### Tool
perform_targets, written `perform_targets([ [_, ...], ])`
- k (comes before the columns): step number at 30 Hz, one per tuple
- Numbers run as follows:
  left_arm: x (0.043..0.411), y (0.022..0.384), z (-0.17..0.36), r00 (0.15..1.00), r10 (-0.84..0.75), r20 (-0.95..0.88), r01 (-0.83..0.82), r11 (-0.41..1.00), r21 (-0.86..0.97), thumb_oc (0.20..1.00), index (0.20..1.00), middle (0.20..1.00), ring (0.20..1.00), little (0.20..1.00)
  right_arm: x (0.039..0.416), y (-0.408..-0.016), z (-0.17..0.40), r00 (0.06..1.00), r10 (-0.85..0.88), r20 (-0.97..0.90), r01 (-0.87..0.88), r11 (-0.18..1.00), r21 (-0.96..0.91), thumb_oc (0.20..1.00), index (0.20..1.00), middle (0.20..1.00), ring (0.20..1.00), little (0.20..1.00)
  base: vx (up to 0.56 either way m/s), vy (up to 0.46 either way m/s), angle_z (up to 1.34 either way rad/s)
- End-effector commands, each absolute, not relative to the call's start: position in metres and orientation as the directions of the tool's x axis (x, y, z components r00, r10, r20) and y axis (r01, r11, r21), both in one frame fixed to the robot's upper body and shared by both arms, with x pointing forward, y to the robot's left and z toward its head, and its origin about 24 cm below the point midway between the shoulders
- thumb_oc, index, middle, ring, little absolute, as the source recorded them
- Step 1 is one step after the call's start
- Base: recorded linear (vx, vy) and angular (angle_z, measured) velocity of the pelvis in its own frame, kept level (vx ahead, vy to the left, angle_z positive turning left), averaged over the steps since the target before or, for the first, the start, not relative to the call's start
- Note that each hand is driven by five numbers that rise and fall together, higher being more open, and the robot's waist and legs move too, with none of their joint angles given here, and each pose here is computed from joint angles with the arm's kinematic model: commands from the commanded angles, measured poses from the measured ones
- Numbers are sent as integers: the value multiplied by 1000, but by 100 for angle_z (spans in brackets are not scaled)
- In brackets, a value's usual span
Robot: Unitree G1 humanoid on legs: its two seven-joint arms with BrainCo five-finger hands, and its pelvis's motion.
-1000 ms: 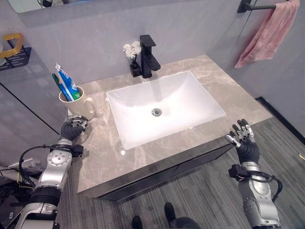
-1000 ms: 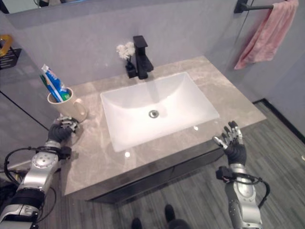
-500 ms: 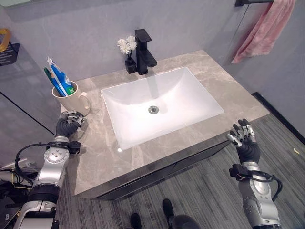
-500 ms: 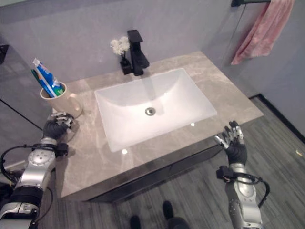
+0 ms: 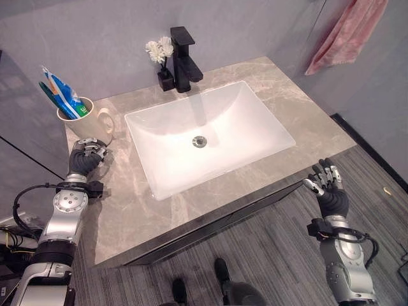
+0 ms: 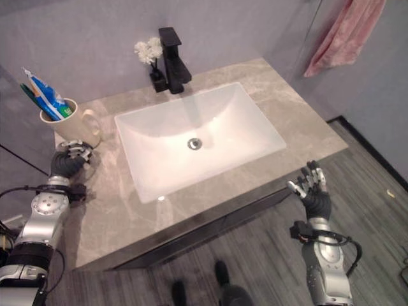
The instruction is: Put brush and paste in cup on sink, flatten towel.
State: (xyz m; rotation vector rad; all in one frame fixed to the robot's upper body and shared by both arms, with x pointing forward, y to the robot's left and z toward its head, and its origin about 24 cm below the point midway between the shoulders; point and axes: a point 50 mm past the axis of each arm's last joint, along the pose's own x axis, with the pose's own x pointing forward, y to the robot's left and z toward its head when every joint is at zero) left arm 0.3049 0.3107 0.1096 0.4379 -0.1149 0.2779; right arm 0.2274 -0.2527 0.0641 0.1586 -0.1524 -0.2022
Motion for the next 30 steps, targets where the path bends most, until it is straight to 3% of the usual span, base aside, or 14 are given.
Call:
perform_targets([
  [1, 307, 330, 111, 945, 298, 136, -327, 838, 437, 200, 200, 200, 200, 200, 232, -262, 96, 933, -218, 287, 178, 971, 157, 1000, 1000, 1000, 1000, 1000, 7, 0, -4],
  [30, 313, 336, 132, 939, 291, 182, -343, 804, 487, 200, 200, 200, 200, 200, 231, -262, 96, 937, -201, 285, 162, 974, 156, 1000, 1000, 1000, 1000, 1000, 0, 0, -1],
])
